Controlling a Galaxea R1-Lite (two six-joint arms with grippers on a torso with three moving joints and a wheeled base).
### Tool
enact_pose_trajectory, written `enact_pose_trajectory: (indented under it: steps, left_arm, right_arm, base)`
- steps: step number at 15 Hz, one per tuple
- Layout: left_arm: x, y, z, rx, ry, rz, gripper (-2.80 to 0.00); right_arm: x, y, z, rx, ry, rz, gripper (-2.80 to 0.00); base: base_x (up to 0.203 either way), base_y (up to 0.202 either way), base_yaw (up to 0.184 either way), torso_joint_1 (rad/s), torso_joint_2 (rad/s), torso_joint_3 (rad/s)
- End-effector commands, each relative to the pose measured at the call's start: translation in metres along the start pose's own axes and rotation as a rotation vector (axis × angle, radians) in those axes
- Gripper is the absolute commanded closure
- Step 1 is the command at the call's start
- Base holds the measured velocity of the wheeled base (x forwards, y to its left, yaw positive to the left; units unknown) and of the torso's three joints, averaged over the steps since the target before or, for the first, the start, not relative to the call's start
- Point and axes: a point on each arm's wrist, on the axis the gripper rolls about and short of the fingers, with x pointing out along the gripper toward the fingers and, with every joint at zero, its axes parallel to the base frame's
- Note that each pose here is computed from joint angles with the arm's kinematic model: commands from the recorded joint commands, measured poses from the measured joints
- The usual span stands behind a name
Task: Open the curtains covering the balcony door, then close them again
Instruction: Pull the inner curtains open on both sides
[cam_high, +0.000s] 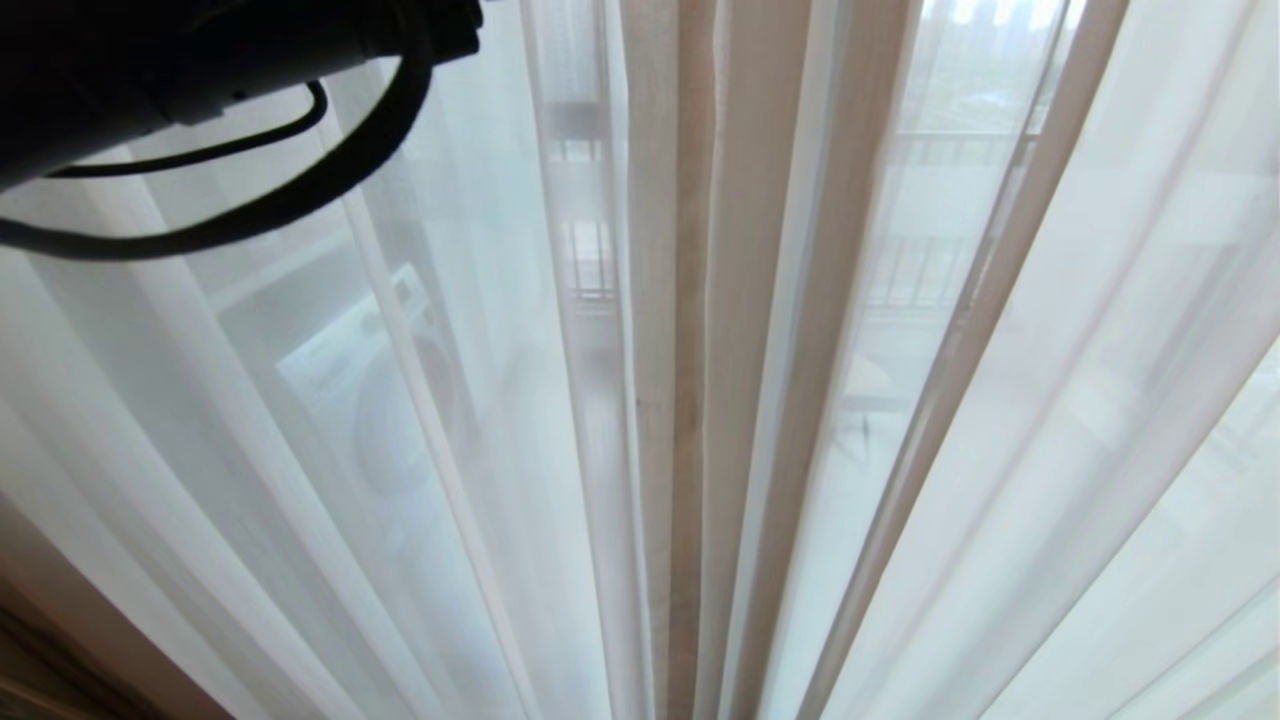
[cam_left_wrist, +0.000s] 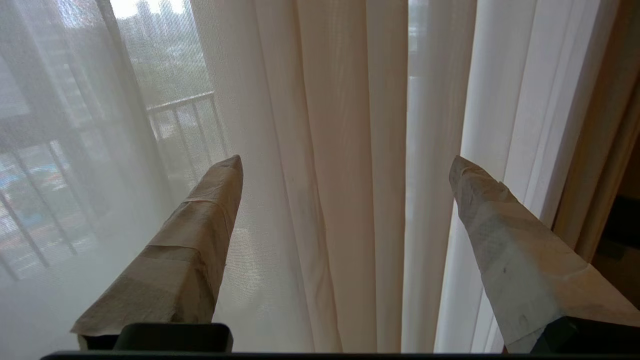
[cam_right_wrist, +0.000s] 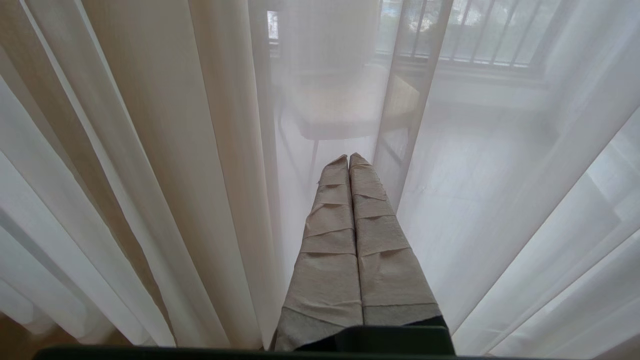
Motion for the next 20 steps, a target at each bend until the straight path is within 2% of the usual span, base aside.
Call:
enact_pose_trajectory:
  steps: [1, 7, 13, 20]
  left_arm:
    - [0.027, 0.006, -0.01, 0.022, 0.01, 0.02, -2.8]
    - [0.074, 0.027, -0.017, 0.14, -0.014, 0.199, -2.8]
    - [0.105, 0.041, -0.018, 0.195, -0.063, 0.287, -2.8]
    - [0.116, 0.054, -0.022, 0.224, -0.079, 0.319, -2.8]
  right_arm:
    - [0.0, 0.0, 0.0, 0.0, 0.0, 0.001, 0.0]
    - [0.0, 0.0, 0.0, 0.0, 0.0, 0.001, 0.0]
    - [0.0, 0.0, 0.0, 0.0, 0.0, 0.001, 0.0]
    - [0.0, 0.0, 0.0, 0.0, 0.0, 0.0, 0.0]
  base:
    - [0.0, 0.0, 0.0, 0.0, 0.0, 0.0]
    - [0.0, 0.0, 0.0, 0.0, 0.0, 0.0]
    - [0.0, 0.0, 0.0, 0.0, 0.0, 0.0]
    - [0.0, 0.0, 0.0, 0.0, 0.0, 0.0]
